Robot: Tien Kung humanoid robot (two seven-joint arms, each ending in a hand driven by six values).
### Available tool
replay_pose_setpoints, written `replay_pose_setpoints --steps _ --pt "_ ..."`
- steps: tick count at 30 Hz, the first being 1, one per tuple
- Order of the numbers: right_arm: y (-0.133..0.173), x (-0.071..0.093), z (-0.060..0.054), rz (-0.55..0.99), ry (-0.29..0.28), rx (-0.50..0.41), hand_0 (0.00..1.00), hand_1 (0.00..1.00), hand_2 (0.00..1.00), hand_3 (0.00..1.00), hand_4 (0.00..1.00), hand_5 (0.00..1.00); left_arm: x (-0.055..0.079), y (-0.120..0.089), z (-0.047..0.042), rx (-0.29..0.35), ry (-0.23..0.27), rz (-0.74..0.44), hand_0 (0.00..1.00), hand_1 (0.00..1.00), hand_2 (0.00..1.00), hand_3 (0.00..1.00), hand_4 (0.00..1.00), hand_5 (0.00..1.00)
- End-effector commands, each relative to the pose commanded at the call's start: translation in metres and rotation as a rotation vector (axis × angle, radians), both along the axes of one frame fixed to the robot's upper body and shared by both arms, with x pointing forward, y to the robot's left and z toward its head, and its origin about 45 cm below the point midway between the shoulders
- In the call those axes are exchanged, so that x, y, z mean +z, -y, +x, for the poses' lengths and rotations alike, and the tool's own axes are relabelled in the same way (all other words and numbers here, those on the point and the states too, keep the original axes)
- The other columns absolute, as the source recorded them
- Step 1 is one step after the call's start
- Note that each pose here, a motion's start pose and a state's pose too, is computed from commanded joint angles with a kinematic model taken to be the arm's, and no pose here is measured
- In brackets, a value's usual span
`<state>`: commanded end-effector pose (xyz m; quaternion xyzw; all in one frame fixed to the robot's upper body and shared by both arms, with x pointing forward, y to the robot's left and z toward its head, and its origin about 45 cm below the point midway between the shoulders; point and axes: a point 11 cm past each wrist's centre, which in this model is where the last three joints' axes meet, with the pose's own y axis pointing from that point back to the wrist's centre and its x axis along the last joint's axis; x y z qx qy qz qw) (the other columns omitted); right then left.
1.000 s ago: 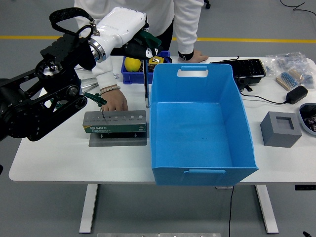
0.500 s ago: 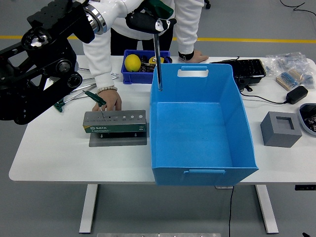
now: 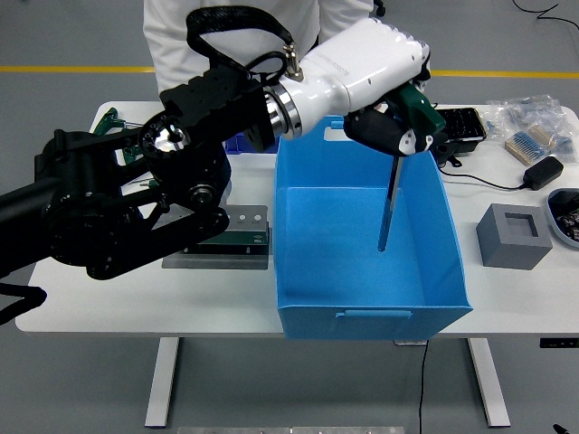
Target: Lift tool from toolbox,place it in box,lift tool from toolbox,place it in box
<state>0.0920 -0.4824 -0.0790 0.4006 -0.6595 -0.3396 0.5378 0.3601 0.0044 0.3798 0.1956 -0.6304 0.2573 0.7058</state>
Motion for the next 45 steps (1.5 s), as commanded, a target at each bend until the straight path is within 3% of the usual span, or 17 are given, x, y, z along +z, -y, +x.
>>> replay_pose_setpoints --steps 4,5,9,16,17,22,23,28,29,34,35,38,40,41,45 --pt "0.001 0.000 0.001 -0.001 0.000 0.002 0.730 0.667 0.716 0.651 0.913 0.803 -0.025 0.004 -0.0008 -0.008 -0.047 0.012 0.246 0.002 0.020 0.021 0.710 0.495" --pt "0.001 0.001 0.001 -0.002 -0.001 0.002 0.732 0.667 0.716 0.653 0.913 0.804 -0.028 0.005 -0.0003 -0.007 -0.054 0.012 0.200 0.002 0.024 0.030 0.709 0.492" --pt "0.002 0.001 0.001 -0.006 -0.006 0.005 0.732 0.667 0.716 0.653 0.913 0.804 -0.034 0.006 0.0028 -0.004 -0.056 -0.002 0.200 0.002 0.024 0.030 0.709 0.492" --pt "0.004 0.004 0.007 -0.010 0.006 0.010 0.732 0.667 0.716 0.652 0.913 0.803 -0.036 -0.001 0.0179 0.033 -0.028 -0.017 0.206 0.004 0.056 0.047 0.703 0.483" --pt "0.004 0.004 0.008 -0.010 0.006 0.010 0.731 0.667 0.716 0.652 0.913 0.804 -0.037 -0.001 0.0184 0.034 -0.030 -0.014 0.226 0.172 0.219 0.210 0.728 0.485" --pt "0.004 0.004 0.009 -0.010 0.007 0.013 0.731 0.667 0.716 0.652 0.913 0.804 -0.052 -0.002 0.0229 0.037 -0.064 0.014 0.226 0.172 0.219 0.210 0.728 0.485" --pt "0.004 0.004 0.009 -0.010 0.007 0.013 0.731 0.667 0.716 0.653 0.914 0.802 -0.054 -0.002 0.0236 0.037 -0.069 0.014 0.292 0.345 0.385 0.393 0.776 0.510" --pt "0.005 0.004 0.010 -0.012 0.007 0.017 0.731 0.667 0.716 0.653 0.914 0.802 -0.064 -0.002 0.0271 0.036 -0.118 0.006 0.292 0.345 0.385 0.393 0.776 0.510" --pt "0.005 0.005 0.010 -0.011 0.008 0.017 0.732 0.667 0.716 0.652 0.913 0.803 -0.068 -0.002 0.0280 0.038 -0.137 0.007 0.322 0.443 0.510 0.503 0.753 0.480" --pt "0.005 0.005 0.012 -0.012 0.010 0.020 0.732 0.667 0.716 0.652 0.913 0.803 -0.084 -0.002 0.0296 0.034 -0.198 0.006 0.322 0.443 0.510 0.503 0.753 0.480" --pt "0.005 0.005 0.013 -0.012 0.010 0.021 0.731 0.667 0.716 0.653 0.913 0.803 -0.086 -0.001 0.0296 0.032 -0.205 0.004 0.401 0.546 0.581 0.550 0.782 0.492" --pt "0.005 0.005 0.013 -0.012 0.010 0.023 0.731 0.667 0.716 0.653 0.913 0.803 -0.091 0.000 0.0302 0.030 -0.223 -0.007 0.401 0.546 0.581 0.550 0.782 0.492" --pt "0.005 0.005 0.014 -0.012 0.011 0.024 0.731 0.667 0.716 0.653 0.913 0.803 -0.092 0.001 0.0310 0.031 -0.229 -0.016 0.401 0.546 0.581 0.550 0.782 0.492" --pt "0.005 0.005 0.014 -0.012 0.011 0.025 0.732 0.667 0.716 0.652 0.913 0.803 -0.092 0.001 0.0314 0.032 -0.228 -0.021 0.444 0.591 0.635 0.581 0.778 0.486" --pt "0.005 0.005 0.013 -0.013 0.010 0.024 0.732 0.667 0.716 0.652 0.913 0.803 -0.084 0.000 0.0319 0.030 -0.206 -0.036 0.444 0.591 0.635 0.581 0.778 0.486"
